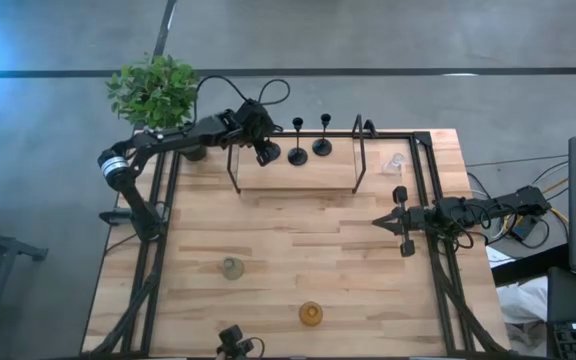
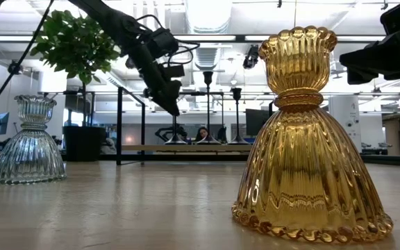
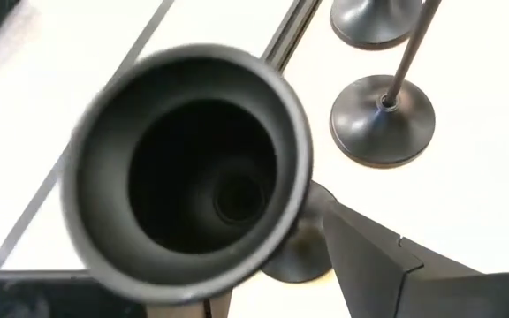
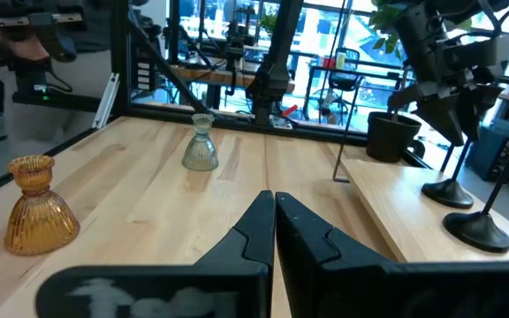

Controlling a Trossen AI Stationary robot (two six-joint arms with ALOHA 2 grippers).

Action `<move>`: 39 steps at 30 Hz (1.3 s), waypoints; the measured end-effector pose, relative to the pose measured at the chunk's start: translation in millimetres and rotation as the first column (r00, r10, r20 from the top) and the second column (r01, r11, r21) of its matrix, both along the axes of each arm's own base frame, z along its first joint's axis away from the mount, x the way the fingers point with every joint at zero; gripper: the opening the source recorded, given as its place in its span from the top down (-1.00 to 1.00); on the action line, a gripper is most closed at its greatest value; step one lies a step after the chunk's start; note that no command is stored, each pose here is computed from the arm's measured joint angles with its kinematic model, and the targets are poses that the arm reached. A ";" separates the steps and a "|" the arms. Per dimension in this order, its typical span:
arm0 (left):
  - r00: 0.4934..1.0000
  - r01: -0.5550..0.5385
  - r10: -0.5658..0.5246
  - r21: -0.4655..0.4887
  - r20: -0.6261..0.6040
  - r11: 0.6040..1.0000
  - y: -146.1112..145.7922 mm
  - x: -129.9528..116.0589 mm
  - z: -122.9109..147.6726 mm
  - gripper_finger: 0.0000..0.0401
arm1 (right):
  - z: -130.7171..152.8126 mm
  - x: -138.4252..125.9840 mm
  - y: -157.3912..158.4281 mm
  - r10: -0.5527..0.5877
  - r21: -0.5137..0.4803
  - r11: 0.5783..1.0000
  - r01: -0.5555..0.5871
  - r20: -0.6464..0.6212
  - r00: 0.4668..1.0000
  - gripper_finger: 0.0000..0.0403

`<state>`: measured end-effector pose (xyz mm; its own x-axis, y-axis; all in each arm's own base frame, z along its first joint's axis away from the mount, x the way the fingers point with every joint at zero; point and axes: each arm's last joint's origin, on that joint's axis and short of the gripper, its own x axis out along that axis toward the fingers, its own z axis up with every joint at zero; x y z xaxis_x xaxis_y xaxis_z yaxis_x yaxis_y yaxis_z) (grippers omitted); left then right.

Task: Pick & Place candle stick holders
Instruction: Put the black candle holder on the shelf aligned with the other black candle holders, then put the green glass candle holder on the shelf

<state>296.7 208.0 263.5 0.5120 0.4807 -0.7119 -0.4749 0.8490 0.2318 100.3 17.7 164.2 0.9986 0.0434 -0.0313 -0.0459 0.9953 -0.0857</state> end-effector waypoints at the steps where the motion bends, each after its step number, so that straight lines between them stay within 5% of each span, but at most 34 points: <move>1: 1.000 0.005 -0.005 0.003 -0.005 1.000 0.0 0.0 1.4 0.16 | 0.0 0.0 0.0 0.000 -0.002 1.000 0.000 0.000 1.000 0.96; 39: 0.980 0.054 -0.047 0.030 -0.194 0.998 -3.1 -7.0 15.3 0.16 | 0.0 0.0 0.0 0.000 -0.002 1.000 0.000 0.000 1.000 0.96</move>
<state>289.7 204.9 278.8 0.3908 0.4842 -0.7828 -0.3752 0.8604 0.3449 100.3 17.7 164.2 0.9986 0.0436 -0.0315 -0.0462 0.9951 -0.0875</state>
